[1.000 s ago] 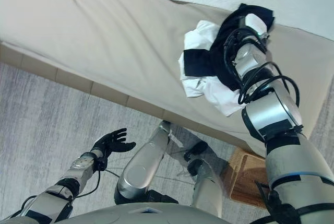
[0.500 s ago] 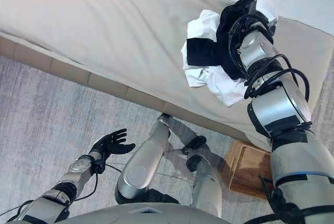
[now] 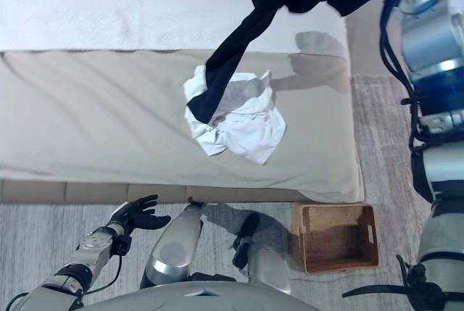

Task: Pick up the clothes from the bed and place them into the basket

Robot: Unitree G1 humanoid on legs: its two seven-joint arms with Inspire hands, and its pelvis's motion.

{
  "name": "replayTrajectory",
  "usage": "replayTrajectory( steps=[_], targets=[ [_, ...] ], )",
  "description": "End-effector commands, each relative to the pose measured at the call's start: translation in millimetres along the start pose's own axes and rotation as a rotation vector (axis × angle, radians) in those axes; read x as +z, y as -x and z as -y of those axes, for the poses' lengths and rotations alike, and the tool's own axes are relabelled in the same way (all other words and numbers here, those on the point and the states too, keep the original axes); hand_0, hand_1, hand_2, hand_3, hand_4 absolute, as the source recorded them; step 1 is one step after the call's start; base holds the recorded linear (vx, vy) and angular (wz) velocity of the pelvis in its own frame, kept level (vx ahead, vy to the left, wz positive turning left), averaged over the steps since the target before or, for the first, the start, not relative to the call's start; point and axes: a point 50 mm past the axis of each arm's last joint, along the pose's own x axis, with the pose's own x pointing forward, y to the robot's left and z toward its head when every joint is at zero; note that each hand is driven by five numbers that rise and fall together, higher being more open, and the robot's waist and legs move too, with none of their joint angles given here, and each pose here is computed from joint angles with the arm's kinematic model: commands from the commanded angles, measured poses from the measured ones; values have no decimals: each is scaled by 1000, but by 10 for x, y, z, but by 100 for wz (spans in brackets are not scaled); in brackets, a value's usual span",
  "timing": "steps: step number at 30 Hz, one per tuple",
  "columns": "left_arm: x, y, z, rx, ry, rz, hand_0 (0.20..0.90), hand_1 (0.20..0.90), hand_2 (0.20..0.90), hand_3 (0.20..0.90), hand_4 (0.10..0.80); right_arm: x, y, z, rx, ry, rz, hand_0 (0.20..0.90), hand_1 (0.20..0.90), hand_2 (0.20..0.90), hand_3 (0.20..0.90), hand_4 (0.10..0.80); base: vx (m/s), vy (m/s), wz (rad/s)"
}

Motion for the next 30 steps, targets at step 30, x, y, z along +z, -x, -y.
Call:
replayTrajectory(
  steps=[30],
  targets=[
    [-581,104,596,-183,-99,-234,900,900,900,900,800,-1627,1652,-151,323,164,-429,300,300,300,200,100,-24,-75,-30]
  ],
)
